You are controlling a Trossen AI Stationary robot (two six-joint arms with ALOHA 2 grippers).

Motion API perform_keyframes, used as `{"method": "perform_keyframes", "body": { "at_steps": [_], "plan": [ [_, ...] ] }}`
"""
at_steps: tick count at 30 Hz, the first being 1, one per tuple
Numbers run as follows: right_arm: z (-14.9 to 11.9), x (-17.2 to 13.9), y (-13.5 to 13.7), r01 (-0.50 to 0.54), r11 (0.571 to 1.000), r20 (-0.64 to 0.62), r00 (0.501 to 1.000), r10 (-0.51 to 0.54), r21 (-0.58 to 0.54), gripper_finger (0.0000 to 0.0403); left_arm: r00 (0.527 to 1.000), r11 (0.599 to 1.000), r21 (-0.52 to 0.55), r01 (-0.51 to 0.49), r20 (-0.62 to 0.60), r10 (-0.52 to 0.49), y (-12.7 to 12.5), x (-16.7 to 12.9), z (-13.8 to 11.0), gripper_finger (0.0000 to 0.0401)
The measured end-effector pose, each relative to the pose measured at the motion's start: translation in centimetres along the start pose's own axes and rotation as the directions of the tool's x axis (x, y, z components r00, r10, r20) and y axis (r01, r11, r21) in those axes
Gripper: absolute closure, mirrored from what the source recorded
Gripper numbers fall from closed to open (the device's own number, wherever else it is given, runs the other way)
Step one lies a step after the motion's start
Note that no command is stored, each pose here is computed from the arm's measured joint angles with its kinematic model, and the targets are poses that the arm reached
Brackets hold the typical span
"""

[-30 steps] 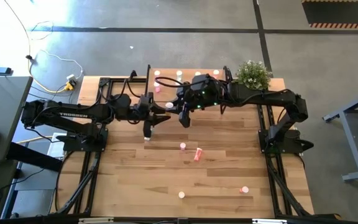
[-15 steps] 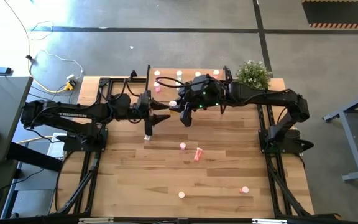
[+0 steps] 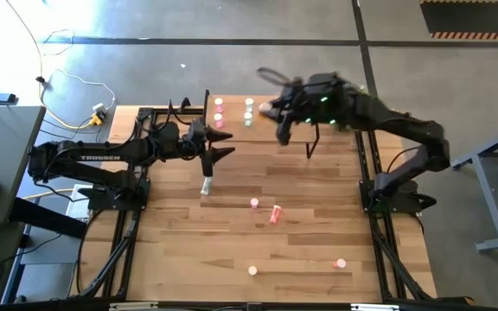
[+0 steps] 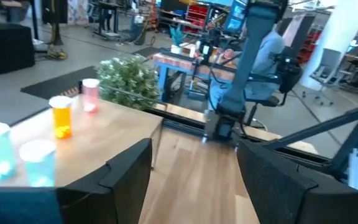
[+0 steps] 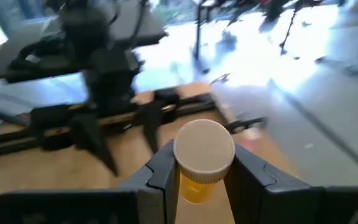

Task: Pick and place medicine bottles onto shelf by color
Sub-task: Put the left yellow pill bottle on the shelf aligned with the yellow pill bottle

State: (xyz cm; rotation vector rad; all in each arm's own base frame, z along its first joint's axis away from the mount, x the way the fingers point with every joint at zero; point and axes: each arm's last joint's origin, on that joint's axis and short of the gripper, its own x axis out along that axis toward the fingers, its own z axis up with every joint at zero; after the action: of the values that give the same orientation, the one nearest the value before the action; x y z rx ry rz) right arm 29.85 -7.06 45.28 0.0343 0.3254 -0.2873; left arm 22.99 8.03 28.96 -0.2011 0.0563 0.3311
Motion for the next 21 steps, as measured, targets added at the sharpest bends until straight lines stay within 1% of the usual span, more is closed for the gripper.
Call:
{"method": "perform_keyframes", "body": {
  "at_steps": [3, 6, 8, 10, 12, 16, 19, 21],
  "plan": [
    [0.8, -2.8, -1.3, 0.086, 0.995, 0.052, 0.995, -0.084, -0.04, 0.0311, 1.0, 1.0, 0.022, -0.019, 0.004, 0.019, 0.5, 0.0, 0.1, 0.0176],
    [1.3, -5.8, -2.4, 0.176, 0.982, 0.085, 0.982, -0.17, -0.063, 0.0311, 0.999, 0.999, 0.02, -0.037, 0.007, 0.037, 0.9, 0.0, 0.2, 0.0176],
    [1.3, -7.8, -3.0, 0.224, 0.972, 0.08, 0.972, -0.219, -0.067, 0.0311, 0.999, 0.999, 0.02, -0.049, 0.01, 0.049, 1.2, 0.0, 0.2, 0.0176],
    [0.8, -9.2, -3.5, 0.251, 0.966, 0.065, 0.967, -0.247, -0.058, 0.0311, 0.998, 0.998, 0.019, -0.06, 0.012, 0.06, 1.5, -0.1, 0.3, 0.0176],
    [-0.6, -9.2, -3.9, 0.262, 0.964, 0.03, 0.965, -0.261, -0.042, 0.0311, 0.998, 0.997, 0.019, -0.069, 0.013, 0.069, 1.7, -0.1, 0.3, 0.0176],
    [-4.8, -7.0, -4.8, 0.252, 0.968, -0.014, 0.968, -0.252, 0.012, 0.0311, 0.996, 0.996, 0.033, -0.088, 0.017, 0.088, 2.2, -0.1, 0.4, 0.0176],
    [-6.9, -5.9, -5.4, 0.214, 0.975, 0.028, 0.976, -0.216, 0.063, 0.0311, 0.995, 0.994, 0.032, -0.101, 0.019, 0.101, 2.5, -0.2, 0.5, 0.0176],
    [-8.4, -5.1, -5.6, 0.188, 0.978, 0.024, 0.981, -0.191, 0.087, 0.0311, 0.994, 0.994, 0.032, -0.107, 0.02, 0.107, 2.6, -0.2, 0.5, 0.0176]
  ]
}}
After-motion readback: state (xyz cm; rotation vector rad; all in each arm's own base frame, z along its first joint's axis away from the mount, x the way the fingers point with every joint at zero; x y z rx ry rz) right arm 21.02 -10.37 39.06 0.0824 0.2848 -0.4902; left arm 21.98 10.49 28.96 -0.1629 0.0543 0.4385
